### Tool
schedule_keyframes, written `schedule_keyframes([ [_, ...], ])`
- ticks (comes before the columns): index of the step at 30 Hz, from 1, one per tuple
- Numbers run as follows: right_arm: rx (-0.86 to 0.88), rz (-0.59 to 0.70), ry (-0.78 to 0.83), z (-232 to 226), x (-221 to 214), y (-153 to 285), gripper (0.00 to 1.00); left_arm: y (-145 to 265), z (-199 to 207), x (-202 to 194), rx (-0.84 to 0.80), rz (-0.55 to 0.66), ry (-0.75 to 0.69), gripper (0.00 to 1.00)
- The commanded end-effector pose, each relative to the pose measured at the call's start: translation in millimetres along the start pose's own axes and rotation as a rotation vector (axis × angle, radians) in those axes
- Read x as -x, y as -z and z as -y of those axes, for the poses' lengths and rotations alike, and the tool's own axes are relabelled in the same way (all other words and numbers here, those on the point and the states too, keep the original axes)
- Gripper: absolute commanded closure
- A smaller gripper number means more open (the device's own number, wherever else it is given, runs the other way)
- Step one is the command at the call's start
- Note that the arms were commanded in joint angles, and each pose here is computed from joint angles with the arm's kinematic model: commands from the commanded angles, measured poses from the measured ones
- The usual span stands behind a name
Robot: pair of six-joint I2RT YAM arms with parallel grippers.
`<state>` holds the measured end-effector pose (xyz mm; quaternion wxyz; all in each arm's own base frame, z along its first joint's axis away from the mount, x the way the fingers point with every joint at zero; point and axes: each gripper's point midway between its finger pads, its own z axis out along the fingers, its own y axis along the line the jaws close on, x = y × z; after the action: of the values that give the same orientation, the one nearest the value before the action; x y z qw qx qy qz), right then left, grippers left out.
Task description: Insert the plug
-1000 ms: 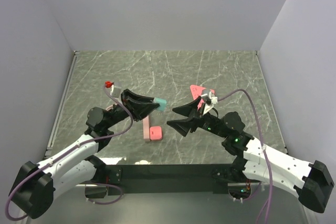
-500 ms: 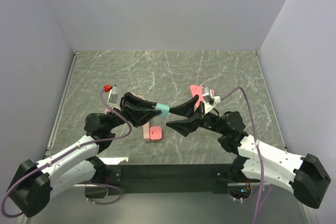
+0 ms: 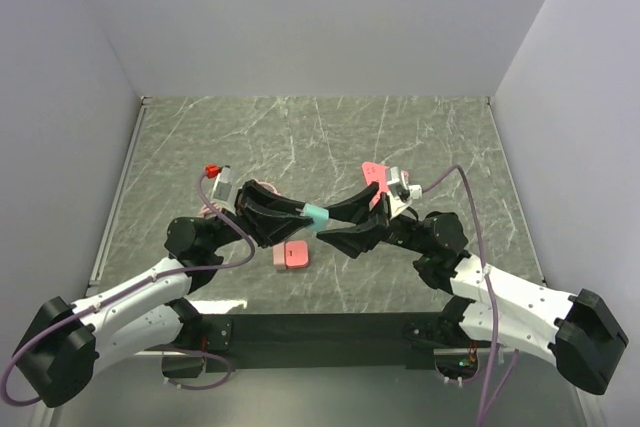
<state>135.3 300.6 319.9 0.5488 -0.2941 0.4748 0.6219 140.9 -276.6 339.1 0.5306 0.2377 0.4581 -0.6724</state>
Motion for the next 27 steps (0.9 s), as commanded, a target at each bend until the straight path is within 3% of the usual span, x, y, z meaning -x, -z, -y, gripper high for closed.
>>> schedule_keyframes([
  [1,0.070,0.061,0.059,-13.2,23.8,-6.8,0.37,-4.8,13.6,10.4,-0.056,0.032,-0.040,0.99],
  [10,0.145,0.070,0.061,-24.7,24.6,-7.6,0.54,-9.8,12.8,6.9,-0.052,0.020,-0.043,0.99],
  [14,0.164,0.062,0.072,-26.6,26.6,-11.5,0.73,-12.4,13.4,4.6,-0.061,0.012,-0.042,0.99],
  [19,0.204,0.068,0.069,-31.7,26.1,-12.6,0.78,-15.0,8.6,1.2,-0.044,-0.004,-0.047,0.99],
  [23,0.200,0.094,0.077,-31.9,29.6,-11.3,1.00,-14.7,0.8,-5.3,-0.018,-0.021,-0.043,0.99],
  [25,0.175,0.095,0.097,-28.6,31.8,-11.5,1.00,-14.9,-3.2,-5.4,0.004,-0.024,-0.048,0.99],
  [26,0.165,0.099,0.117,-28.2,34.7,-11.0,1.00,-14.0,-7.7,-8.2,0.025,-0.037,-0.055,0.96],
  [27,0.133,0.076,0.107,-21.9,30.4,-11.1,1.00,-13.3,-10.4,-9.2,0.040,-0.041,-0.058,0.87],
])
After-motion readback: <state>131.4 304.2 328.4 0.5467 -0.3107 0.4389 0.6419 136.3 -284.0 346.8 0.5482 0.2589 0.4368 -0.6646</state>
